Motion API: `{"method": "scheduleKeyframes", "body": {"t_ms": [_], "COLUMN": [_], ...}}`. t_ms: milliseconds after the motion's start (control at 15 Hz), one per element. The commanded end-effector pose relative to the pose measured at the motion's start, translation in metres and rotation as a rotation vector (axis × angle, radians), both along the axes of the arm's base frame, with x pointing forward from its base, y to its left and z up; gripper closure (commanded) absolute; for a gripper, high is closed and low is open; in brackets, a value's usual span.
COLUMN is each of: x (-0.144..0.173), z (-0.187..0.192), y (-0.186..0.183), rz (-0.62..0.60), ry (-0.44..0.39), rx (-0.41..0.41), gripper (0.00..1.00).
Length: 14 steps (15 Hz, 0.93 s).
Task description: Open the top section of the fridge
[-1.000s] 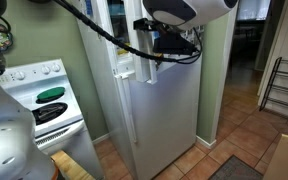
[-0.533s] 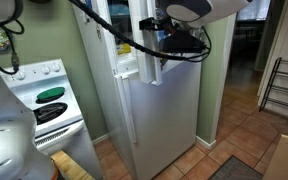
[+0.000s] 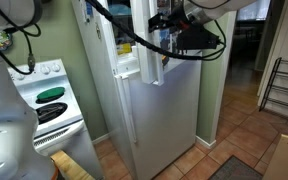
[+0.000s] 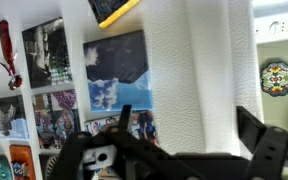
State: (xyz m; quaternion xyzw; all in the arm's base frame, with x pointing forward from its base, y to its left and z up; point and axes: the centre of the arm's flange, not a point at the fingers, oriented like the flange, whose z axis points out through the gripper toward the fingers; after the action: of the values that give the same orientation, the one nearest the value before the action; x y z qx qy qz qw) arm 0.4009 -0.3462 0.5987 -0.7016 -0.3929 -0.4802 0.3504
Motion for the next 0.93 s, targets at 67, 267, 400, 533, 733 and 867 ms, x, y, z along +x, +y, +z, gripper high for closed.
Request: {"method": "scheduleKeyframes", "body": {"t_ms": [67, 267, 400, 533, 733, 867], "x": [-0.006, -0.01, -0.013, -0.015, -0.019, -0.017], "z": [0.009, 0.013, 0.015, 0.018, 0.024, 0.029], "y": [-0.014, -0.019, -0.022, -0.024, -0.024, -0.033], "rz": [-0.053, -0.105, -0.122, -0.143, -0.203, -0.173], "ry": [-0.014, -0.033, -0.037, -0.041, -0.062, -0.042], "rx": [-0.12, -0.175, -0.197, -0.231, -0.304, -0.265], "gripper": [0.0, 0.0, 0.0, 0.0, 0.0, 0.0]}}
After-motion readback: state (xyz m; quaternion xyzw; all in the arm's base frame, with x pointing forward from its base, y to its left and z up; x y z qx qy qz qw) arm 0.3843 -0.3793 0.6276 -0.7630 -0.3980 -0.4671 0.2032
